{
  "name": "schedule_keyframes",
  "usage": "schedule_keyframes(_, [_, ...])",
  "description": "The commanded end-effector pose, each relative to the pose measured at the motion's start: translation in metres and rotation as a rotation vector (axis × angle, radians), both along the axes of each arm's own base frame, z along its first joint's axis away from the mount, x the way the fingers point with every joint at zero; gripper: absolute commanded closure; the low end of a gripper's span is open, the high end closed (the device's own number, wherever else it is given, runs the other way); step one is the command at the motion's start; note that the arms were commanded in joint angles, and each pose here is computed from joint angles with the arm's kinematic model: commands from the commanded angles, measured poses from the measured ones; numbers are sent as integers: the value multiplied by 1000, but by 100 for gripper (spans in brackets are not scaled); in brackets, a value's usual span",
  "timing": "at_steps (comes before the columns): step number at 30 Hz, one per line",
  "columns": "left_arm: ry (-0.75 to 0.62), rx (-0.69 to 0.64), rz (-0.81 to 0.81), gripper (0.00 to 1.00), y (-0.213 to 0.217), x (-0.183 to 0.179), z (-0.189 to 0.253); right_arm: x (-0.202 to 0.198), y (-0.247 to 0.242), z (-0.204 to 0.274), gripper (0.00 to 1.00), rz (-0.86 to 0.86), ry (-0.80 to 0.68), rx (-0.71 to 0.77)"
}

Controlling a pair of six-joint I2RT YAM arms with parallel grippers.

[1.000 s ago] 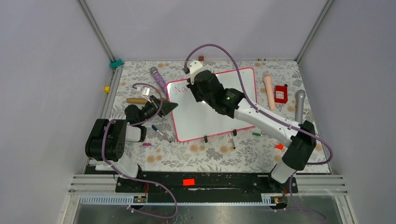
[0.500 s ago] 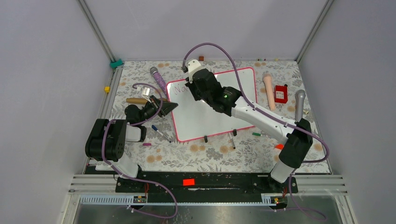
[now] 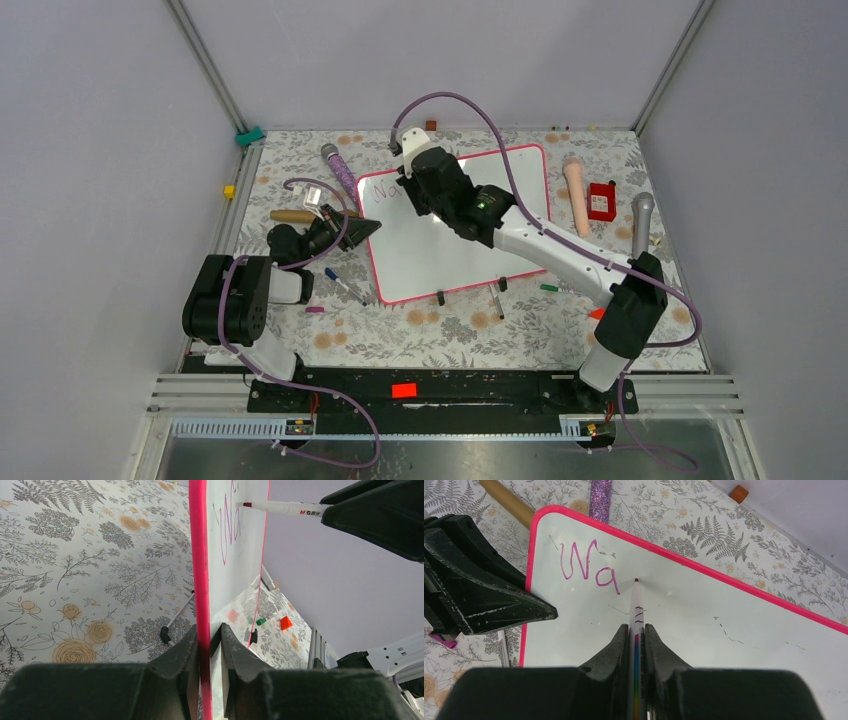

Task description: Write a sentence on the whiteboard

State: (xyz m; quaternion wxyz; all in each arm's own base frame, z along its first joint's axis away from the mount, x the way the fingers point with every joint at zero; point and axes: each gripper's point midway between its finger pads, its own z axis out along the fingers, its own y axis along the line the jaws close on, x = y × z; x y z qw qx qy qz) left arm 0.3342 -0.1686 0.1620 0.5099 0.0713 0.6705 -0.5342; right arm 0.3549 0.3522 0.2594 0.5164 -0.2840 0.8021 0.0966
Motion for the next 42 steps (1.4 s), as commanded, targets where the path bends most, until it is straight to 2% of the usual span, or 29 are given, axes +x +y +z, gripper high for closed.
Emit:
schedule_keyframes(1, [-114, 46, -16, 100, -4, -2, 9, 1, -6, 10, 100, -13, -17, 27])
schedule_keyframes(15, [-120, 50, -15, 100, -4, -3, 11, -11, -16, -6, 100, -11, 24, 20])
schedule_keyframes(42, [-117, 53, -14, 100, -4, -2, 9, 15, -9, 8, 100, -41, -21, 16])
